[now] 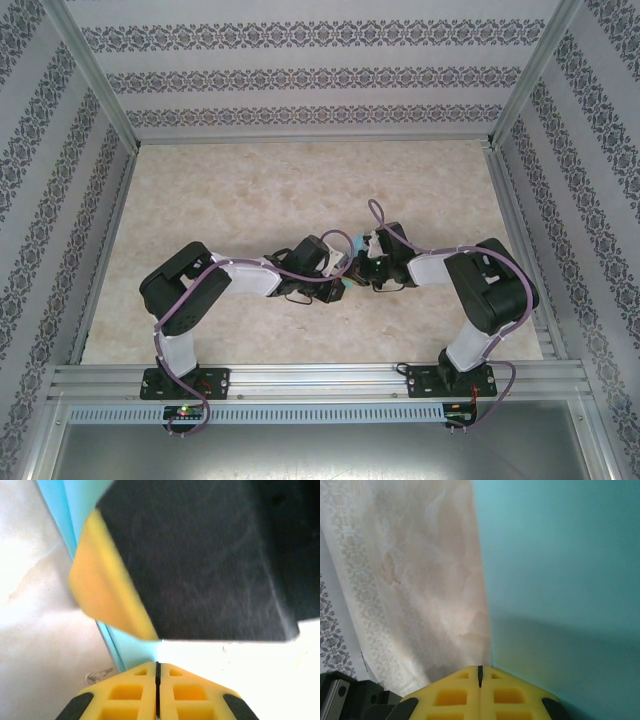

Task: Fold a paper plane with a square sheet of paper (pick it up from the middle)
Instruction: Fold the wing for the fifth time at the center of the table.

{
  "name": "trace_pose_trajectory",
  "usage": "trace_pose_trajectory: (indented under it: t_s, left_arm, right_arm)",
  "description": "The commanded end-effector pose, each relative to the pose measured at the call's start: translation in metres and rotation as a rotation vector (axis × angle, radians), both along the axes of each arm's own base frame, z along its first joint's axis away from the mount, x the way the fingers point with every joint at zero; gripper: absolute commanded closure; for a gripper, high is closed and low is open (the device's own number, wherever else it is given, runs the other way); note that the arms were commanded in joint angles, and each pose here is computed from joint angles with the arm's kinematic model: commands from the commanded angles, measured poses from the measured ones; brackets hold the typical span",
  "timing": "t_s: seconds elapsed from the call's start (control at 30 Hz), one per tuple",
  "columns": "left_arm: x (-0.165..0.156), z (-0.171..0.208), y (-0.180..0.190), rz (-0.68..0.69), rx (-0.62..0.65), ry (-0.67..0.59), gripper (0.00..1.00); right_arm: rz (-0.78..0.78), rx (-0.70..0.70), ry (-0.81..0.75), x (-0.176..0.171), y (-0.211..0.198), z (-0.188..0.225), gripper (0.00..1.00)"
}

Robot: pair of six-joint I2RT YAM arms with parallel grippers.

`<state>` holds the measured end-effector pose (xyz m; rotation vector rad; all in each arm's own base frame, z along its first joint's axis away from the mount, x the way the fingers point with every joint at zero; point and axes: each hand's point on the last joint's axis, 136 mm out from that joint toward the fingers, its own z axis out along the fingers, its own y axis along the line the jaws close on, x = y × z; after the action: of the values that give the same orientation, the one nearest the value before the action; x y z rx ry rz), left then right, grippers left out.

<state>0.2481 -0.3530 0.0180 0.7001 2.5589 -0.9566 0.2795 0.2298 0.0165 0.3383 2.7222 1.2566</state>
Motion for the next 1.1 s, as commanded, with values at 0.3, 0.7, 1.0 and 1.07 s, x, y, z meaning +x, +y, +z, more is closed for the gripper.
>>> trace_pose_trajectory:
  t_s: [0.3,0.7,1.0,1.07]
  left_arm:
    - [-0.051,-0.072,0.069,-0.048,0.321,0.138,0.90]
    - [-0.058,-0.075,0.076,-0.053,0.339,0.148,0.91]
    - [-0.053,-0.064,0.066,-0.050,0.286,0.137,0.90]
    - [-0.051,-0.063,0.064,-0.045,0.281,0.132,0.90]
  right_arm:
    - [-0.139,-0.146,-0.052,0.068,-0.033,-0.006,0.96]
    - [-0.169,-0.178,-0.076,0.117,-0.049,-0.002,0.96]
    - [-0.163,-0.183,-0.091,0.139,-0.054,0.002,0.96]
    - [-0.159,-0.178,-0.105,0.142,-0.055,0.007,0.96]
